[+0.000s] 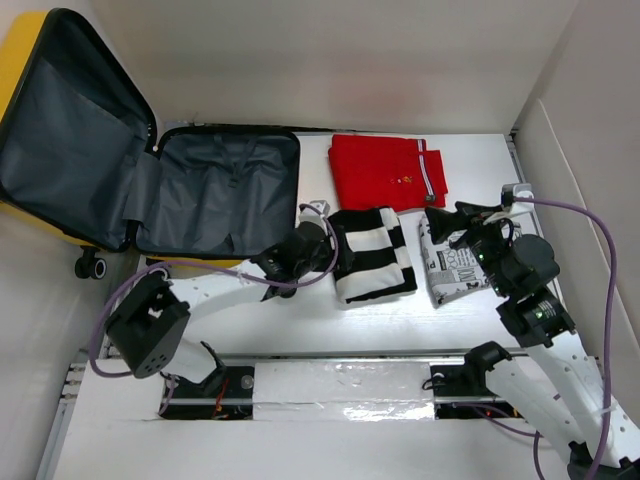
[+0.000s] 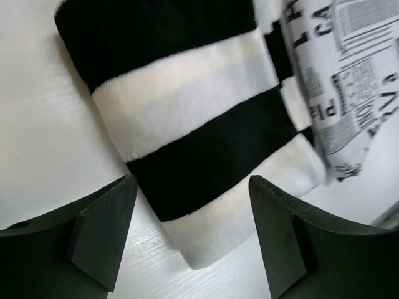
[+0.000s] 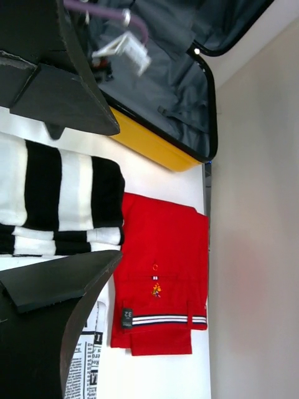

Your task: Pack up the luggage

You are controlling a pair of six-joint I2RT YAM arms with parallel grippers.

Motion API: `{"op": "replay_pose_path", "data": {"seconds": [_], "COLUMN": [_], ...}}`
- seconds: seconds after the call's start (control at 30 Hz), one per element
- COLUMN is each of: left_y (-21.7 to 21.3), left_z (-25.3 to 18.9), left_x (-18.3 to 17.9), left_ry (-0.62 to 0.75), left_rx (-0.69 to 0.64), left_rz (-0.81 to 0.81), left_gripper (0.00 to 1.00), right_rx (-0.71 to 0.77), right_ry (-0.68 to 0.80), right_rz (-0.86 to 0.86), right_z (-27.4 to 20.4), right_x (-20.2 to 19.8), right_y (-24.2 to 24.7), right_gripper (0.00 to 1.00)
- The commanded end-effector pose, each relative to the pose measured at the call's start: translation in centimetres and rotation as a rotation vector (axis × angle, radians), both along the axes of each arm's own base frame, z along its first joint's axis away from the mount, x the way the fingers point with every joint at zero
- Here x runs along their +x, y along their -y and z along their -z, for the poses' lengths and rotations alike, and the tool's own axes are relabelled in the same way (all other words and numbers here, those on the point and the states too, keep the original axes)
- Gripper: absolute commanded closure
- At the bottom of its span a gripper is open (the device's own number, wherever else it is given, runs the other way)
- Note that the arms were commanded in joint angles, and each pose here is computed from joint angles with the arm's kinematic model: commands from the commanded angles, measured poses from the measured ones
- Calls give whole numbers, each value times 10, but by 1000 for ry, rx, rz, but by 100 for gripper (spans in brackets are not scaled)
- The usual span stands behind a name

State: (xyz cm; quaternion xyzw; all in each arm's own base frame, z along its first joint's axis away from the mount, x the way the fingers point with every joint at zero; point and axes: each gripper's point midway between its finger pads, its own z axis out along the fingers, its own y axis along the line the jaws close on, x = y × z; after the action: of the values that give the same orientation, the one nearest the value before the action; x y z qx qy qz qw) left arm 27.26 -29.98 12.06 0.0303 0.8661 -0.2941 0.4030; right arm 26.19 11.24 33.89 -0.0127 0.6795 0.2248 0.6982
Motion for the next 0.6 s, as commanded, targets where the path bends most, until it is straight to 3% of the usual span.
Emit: {"op": "replay_pose_path", "data": {"seconds": [0.0, 0.13, 0.23, 0.47, 0.57], "left_y": [9, 11, 6, 10, 17], "left_z": [3, 27, 33, 58, 68], "left_x": [2, -4, -4, 2, 13], "left_ry": [-11, -65, -71, -123, -160], "left_rx": [57, 196, 223, 215, 151], "left_rz": [-26, -80, -127, -180, -162], "left_gripper": [30, 24, 21, 13, 12], "right_rx": [6, -3, -5, -16, -31], "right_ry": [52, 44, 45, 57, 56], "right_rz": [-33, -35, -40, -116, -176], "right_z": [-14, -10, -8, -10, -8], "right_x": [-2, -3, -3, -8, -12], "right_y": [-5, -5, -6, -18, -28], "right_gripper": [20, 18, 17, 15, 14]}}
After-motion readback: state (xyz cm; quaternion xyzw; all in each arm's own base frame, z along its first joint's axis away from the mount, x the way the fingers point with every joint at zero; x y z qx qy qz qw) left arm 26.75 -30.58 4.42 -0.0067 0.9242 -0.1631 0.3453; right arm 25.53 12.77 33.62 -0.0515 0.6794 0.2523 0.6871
